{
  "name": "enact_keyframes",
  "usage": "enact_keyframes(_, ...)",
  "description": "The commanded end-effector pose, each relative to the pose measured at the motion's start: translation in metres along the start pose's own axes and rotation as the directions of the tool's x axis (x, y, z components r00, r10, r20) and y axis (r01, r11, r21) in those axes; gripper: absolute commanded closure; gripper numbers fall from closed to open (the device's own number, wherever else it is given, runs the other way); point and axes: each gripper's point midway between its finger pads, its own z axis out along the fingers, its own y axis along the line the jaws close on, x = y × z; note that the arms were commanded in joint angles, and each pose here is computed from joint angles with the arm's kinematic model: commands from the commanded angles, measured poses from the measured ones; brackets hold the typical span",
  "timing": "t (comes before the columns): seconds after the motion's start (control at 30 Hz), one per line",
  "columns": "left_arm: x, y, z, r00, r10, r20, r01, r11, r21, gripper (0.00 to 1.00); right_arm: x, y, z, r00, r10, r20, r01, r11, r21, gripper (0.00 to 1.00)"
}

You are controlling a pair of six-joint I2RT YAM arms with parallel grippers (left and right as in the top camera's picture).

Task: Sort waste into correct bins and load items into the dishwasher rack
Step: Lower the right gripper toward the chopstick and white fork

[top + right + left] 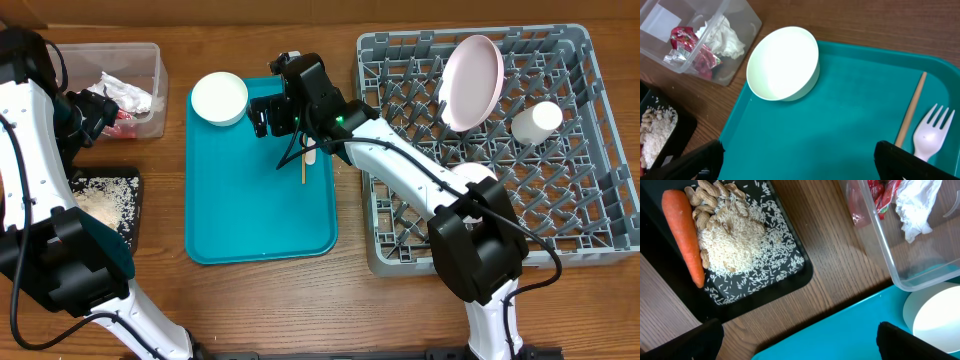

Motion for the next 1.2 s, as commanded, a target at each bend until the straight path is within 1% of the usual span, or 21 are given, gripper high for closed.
enact_keyframes(0.0,0.001,-0.001,0.002,1.0,-0.001,0.004,0.001,1.0,-0.01,0.0,-0.013,-0.001,0.0,0.999,0.004,0.042,-0.004,1.0,-0.001,0.0)
enact_keyframes(0.2,0.001,-0.001,0.002,1.0,-0.001,0.004,0.001,1.0,-0.01,0.0,-0.029,0.004,0.004,0.993,-0.006,0.116,0.009,1.0,-0.028,0.0)
enact_keyframes(0.37,0.001,-0.001,0.002,1.0,-0.001,0.004,0.001,1.0,-0.01,0.0,-0.032,-0.01,0.021,0.986,0.022,0.164,-0.026,1.0,0.018,0.0)
enact_keyframes(0.5,0.001,-0.001,0.002,1.0,-0.001,0.004,0.001,1.0,-0.01,0.0,-0.03,-0.006,0.036,0.983,0.025,0.182,-0.019,0.999,-0.035,0.0)
enact_keyframes(0.63,0.001,-0.001,0.002,1.0,-0.001,0.004,0.001,1.0,-0.01,0.0,-0.03,0.005,0.043,0.979,0.069,0.192,-0.051,0.994,-0.101,0.0)
enact_keyframes(0.77,0.001,-0.001,0.002,1.0,-0.001,0.004,0.001,1.0,-0.01,0.0,-0.033,0.02,0.046,0.973,0.073,0.221,-0.043,0.99,-0.135,0.06)
enact_keyframes(0.83,0.001,-0.001,0.002,1.0,-0.001,0.004,0.001,1.0,-0.01,0.0,-0.031,0.025,0.048,0.973,0.068,0.221,-0.038,0.989,-0.141,0.08)
enact_keyframes(0.93,0.001,-0.001,0.002,1.0,-0.001,0.004,0.001,1.0,-0.01,0.0,-0.025,0.028,0.051,0.976,0.06,0.209,-0.031,0.99,-0.141,0.09)
enact_keyframes(1.17,0.001,-0.001,0.002,1.0,-0.001,0.004,0.001,1.0,-0.01,0.0,-0.007,0.021,0.057,0.988,0.052,0.145,-0.036,0.994,-0.108,0.09)
